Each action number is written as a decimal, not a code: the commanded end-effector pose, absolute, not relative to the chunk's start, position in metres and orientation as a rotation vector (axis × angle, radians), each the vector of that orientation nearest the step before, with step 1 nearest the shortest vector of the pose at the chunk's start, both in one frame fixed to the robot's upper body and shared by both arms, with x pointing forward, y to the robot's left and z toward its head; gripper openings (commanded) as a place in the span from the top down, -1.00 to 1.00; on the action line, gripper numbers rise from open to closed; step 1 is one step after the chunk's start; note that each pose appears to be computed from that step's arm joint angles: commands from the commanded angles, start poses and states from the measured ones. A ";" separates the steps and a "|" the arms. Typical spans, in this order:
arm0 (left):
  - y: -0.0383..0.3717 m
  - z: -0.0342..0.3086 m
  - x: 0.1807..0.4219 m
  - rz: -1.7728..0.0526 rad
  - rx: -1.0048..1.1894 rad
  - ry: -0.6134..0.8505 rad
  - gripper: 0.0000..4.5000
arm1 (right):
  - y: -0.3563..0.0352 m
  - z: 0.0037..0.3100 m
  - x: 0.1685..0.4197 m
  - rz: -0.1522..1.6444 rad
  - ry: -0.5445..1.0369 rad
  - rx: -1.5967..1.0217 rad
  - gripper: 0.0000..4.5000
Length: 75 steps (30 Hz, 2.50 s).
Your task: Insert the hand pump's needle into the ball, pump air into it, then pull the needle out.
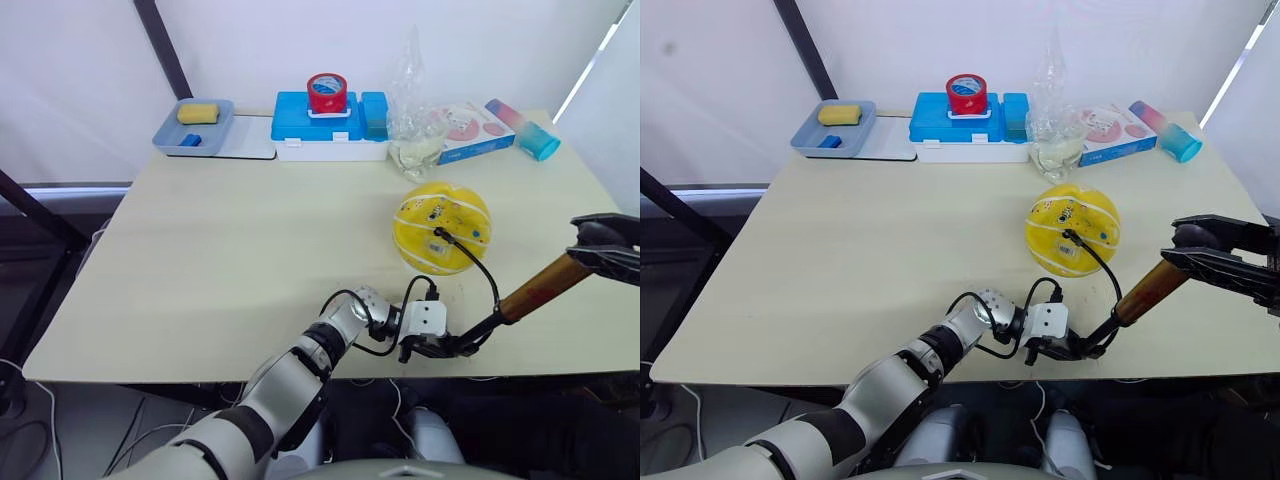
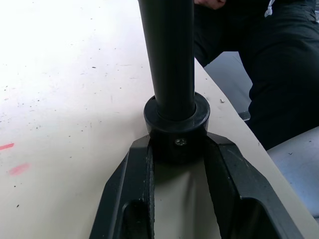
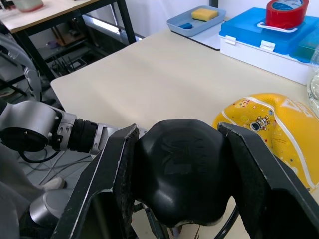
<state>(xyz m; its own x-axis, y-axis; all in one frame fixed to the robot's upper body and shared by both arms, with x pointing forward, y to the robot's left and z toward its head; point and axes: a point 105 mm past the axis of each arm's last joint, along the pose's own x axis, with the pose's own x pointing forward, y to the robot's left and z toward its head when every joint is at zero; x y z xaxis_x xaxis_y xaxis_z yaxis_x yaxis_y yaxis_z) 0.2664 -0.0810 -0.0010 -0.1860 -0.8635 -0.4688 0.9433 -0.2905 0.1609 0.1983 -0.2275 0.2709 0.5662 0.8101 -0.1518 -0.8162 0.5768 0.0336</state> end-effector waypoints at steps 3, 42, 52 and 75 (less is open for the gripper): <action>-0.092 -0.017 0.243 -1.876 0.594 0.280 0.57 | -0.226 0.262 0.201 0.916 0.127 -0.092 0.11; -0.093 -0.018 0.240 -1.886 0.595 0.277 0.58 | -0.241 0.294 0.200 0.816 0.012 -0.142 0.11; -0.092 -0.018 0.241 -1.883 0.595 0.276 0.58 | -0.230 0.250 0.206 0.822 0.153 -0.096 0.11; -0.093 -0.017 0.242 -1.881 0.599 0.276 0.58 | -0.216 0.157 0.218 0.761 0.160 -0.109 0.11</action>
<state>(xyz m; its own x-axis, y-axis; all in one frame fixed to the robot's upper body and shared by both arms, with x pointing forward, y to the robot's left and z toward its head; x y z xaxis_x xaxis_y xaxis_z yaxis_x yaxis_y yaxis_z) 0.2663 -0.0789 -0.0064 -0.1775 -0.8550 -0.4874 0.9479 -0.2817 0.1490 0.2121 -0.1910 0.1450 0.6395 0.7527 -0.1565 -0.7606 0.6490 0.0135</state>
